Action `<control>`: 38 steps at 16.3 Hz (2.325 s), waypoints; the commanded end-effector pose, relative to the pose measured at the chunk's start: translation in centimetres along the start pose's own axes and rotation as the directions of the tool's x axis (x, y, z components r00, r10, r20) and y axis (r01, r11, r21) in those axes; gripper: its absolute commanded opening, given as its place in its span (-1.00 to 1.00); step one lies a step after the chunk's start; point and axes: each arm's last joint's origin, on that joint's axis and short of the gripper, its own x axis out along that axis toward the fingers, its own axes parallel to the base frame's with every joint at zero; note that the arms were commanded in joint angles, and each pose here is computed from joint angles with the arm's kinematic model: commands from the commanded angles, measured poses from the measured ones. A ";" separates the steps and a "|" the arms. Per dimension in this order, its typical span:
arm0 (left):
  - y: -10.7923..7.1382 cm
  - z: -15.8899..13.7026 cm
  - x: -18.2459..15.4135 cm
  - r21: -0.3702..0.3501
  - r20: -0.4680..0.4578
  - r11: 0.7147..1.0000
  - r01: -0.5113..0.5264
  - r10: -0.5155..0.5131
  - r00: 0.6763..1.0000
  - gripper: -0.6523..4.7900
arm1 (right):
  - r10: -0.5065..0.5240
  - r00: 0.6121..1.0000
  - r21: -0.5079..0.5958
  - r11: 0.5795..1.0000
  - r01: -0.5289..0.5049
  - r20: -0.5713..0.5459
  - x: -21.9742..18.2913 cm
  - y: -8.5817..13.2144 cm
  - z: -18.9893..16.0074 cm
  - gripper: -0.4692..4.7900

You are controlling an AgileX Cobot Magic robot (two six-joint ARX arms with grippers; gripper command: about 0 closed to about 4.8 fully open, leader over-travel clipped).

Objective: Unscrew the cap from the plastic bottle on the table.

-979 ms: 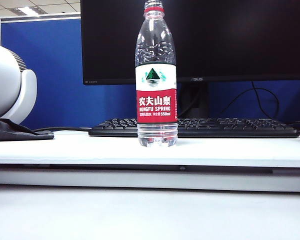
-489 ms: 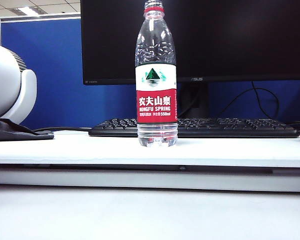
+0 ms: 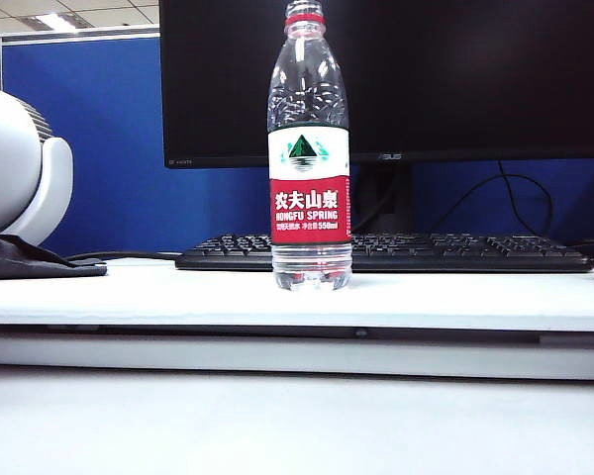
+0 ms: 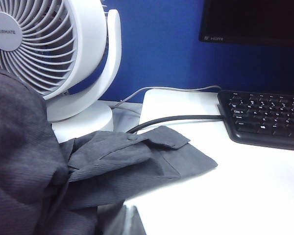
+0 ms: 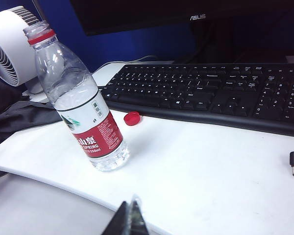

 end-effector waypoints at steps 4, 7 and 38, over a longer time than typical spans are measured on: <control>0.0 0.2 0.0 0.005 0.018 1.000 0.001 -0.001 1.000 -0.76 | 0.003 1.000 0.000 1.000 -0.003 0.016 -0.1 0.1 0.2 -0.82; 0.0 0.2 0.0 0.005 0.018 1.000 0.000 0.000 1.000 -0.76 | 0.003 1.000 0.000 1.000 -0.003 0.016 -0.1 0.1 0.2 -0.82; 0.0 0.2 0.0 0.005 0.018 1.000 0.000 0.000 1.000 -0.76 | -0.324 0.928 -0.103 0.933 0.346 0.186 4.8 -5.8 -6.1 -0.82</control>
